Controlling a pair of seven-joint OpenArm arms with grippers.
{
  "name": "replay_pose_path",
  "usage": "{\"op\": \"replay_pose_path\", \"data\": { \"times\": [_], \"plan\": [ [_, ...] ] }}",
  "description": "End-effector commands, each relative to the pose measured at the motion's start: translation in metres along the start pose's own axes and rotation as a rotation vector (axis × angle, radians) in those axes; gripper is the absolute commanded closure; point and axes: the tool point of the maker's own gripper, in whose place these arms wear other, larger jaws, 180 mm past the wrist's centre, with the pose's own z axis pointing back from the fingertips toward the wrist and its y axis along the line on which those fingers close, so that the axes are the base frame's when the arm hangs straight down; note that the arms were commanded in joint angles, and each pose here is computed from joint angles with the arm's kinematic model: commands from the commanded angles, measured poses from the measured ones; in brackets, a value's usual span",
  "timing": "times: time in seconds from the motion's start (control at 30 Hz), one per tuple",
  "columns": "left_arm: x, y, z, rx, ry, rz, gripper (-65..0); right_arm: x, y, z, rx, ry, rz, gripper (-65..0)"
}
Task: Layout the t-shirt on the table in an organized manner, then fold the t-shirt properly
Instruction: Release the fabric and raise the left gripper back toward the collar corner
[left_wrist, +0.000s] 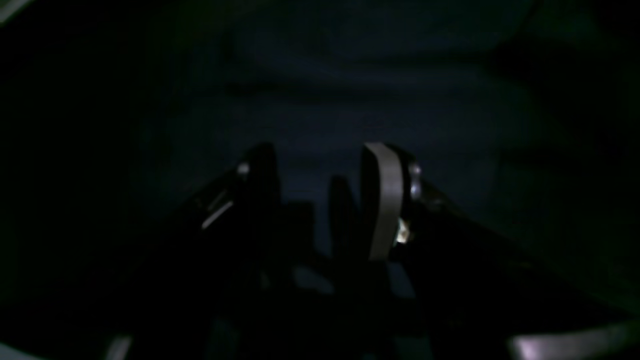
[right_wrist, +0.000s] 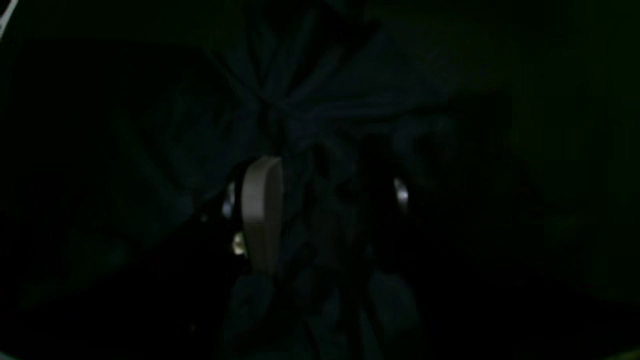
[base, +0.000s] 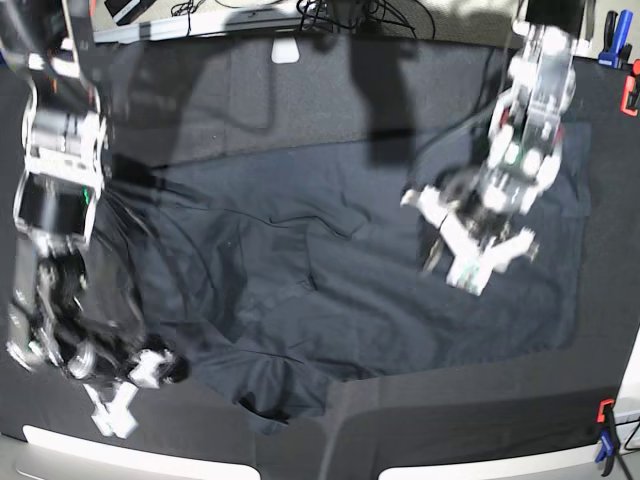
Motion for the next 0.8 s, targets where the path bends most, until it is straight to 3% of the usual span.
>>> {"op": "replay_pose_path", "data": {
  "times": [0.0,0.2,0.4,0.53,0.77],
  "plan": [
    [0.011,0.008,0.004,0.022,-0.051,0.005,-24.9,0.036,0.001,0.010,0.007,-0.072,0.010,-26.9],
    [-0.026,0.024,0.026,0.083,0.004,0.049,-24.9,0.020,0.000,-0.023,0.049,0.056,-0.104,-26.9],
    [-0.049,0.048,0.045,0.155,0.040,0.077,-24.9,-0.012,0.018,-0.054,0.061,0.172,-0.110,-26.9],
    [-0.060,0.061,0.057,0.188,0.051,0.085,-24.9,-0.013,0.037,-0.065,0.090,0.186,-0.094,-26.9],
    [-0.071,0.086,0.072,0.251,0.073,0.095,-24.9,-0.026,0.030,-0.072,-0.009,0.249,-0.081,-26.5]
  ]
}}
